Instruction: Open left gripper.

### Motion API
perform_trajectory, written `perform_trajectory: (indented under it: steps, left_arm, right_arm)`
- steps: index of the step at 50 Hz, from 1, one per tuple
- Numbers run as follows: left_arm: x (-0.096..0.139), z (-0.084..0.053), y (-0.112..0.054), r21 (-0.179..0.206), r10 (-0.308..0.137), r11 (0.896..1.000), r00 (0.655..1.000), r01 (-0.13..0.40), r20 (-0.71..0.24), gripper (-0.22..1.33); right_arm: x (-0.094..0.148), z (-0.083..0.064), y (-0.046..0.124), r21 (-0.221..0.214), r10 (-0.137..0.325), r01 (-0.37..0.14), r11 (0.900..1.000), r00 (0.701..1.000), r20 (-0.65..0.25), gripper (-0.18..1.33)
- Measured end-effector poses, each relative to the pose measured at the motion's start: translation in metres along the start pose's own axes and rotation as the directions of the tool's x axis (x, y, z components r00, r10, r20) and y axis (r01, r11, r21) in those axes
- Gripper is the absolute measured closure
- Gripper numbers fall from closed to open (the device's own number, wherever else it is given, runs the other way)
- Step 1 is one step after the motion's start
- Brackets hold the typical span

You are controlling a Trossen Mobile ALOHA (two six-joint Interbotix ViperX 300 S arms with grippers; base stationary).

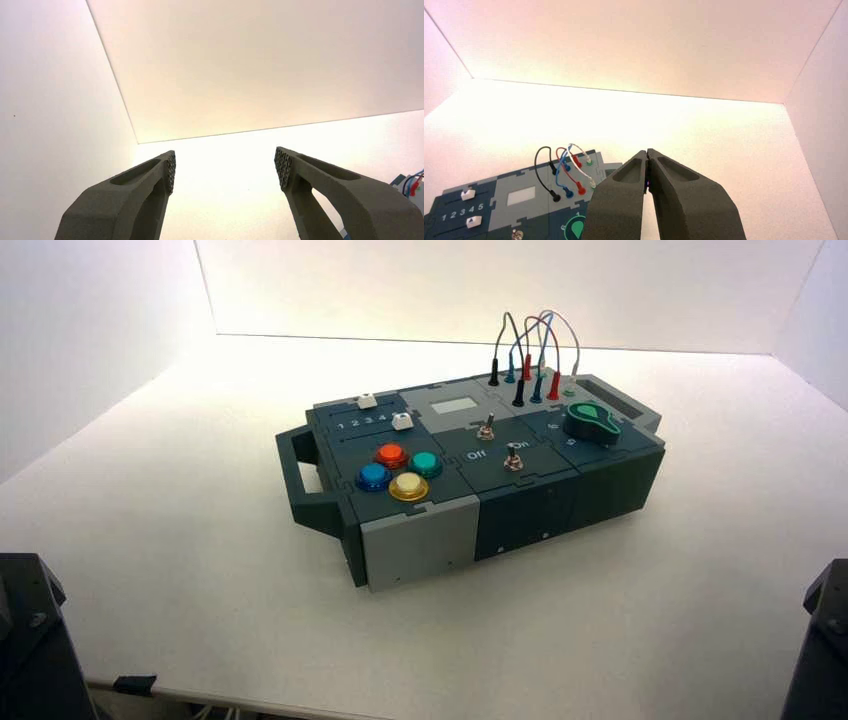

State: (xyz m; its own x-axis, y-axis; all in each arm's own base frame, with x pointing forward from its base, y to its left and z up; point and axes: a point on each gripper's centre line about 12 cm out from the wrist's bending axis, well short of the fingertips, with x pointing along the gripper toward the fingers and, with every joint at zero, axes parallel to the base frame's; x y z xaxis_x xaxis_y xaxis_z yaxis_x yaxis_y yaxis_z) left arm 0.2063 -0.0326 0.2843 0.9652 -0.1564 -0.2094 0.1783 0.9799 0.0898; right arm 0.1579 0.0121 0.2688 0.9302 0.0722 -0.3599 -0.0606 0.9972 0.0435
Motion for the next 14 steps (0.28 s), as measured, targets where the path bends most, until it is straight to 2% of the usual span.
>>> perform_trajectory:
  steps: [14]
  left_arm:
    - [-0.0006, 0.0003, 0.0000, 0.000, 0.000, 1.000, 1.000, 0.000, 0.002, -0.21]
  right_arm:
    - [0.0000, 0.0000, 0.0000, 0.000, 0.000, 0.000, 1.0000, 1.000, 0.000, 1.29]
